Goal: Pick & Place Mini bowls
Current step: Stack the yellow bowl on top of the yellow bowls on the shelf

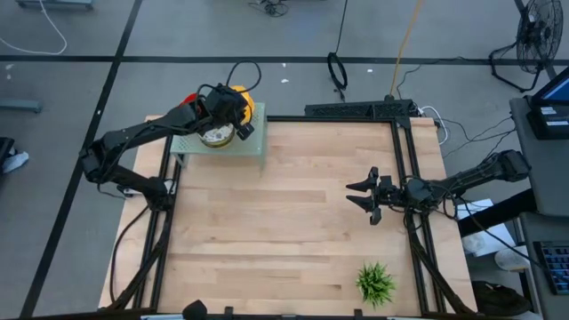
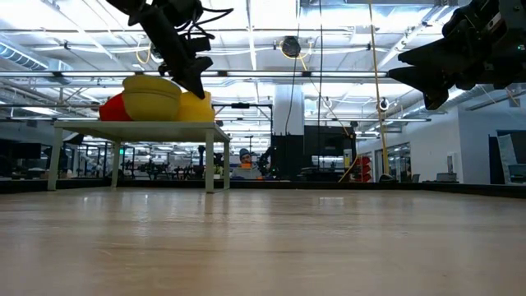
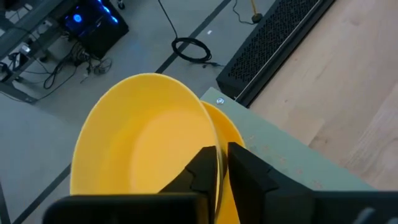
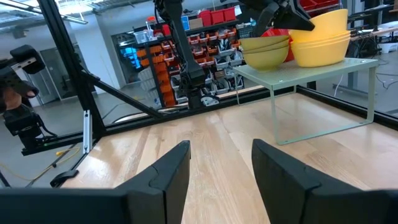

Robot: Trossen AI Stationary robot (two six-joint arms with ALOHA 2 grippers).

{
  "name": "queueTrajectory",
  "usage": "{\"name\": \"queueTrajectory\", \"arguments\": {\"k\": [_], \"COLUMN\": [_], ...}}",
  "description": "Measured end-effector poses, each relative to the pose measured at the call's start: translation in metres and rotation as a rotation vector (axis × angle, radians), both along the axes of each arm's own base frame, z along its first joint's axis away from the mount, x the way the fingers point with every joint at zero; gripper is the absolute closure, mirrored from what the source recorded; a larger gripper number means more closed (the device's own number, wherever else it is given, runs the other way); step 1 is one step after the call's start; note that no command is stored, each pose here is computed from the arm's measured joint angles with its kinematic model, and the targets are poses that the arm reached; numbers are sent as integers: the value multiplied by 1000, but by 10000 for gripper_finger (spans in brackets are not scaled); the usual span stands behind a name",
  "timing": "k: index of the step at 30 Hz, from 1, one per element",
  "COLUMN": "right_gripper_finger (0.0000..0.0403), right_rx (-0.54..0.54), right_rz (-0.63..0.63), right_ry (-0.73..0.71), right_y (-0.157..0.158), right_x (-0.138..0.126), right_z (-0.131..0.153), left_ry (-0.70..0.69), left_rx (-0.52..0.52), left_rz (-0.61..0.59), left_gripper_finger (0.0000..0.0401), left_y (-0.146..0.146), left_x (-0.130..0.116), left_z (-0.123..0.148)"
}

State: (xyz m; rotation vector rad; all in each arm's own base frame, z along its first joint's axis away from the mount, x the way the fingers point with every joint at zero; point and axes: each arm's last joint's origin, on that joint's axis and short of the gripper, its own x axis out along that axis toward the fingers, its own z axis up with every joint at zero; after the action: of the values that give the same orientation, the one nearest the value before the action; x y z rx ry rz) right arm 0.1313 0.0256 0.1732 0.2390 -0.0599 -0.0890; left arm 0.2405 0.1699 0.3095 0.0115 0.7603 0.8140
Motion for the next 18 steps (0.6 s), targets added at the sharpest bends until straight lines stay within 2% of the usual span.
{"name": "queueTrajectory", "arguments": {"k": [11,18], "right_gripper_finger": [241,242], "right_rx": [0,0], "right_rz": [0,0], "right_ry": [0,0], "right_y": [0,0], "right_x": [0,0], "right_z": [0,0], "left_ry": [-1,-7], "left_rx": [1,5], "left_rz": [0,3], "left_gripper_finger": [349,287], "left_y": [0,0], "left_x": [0,1], "left_z": [0,1]}}
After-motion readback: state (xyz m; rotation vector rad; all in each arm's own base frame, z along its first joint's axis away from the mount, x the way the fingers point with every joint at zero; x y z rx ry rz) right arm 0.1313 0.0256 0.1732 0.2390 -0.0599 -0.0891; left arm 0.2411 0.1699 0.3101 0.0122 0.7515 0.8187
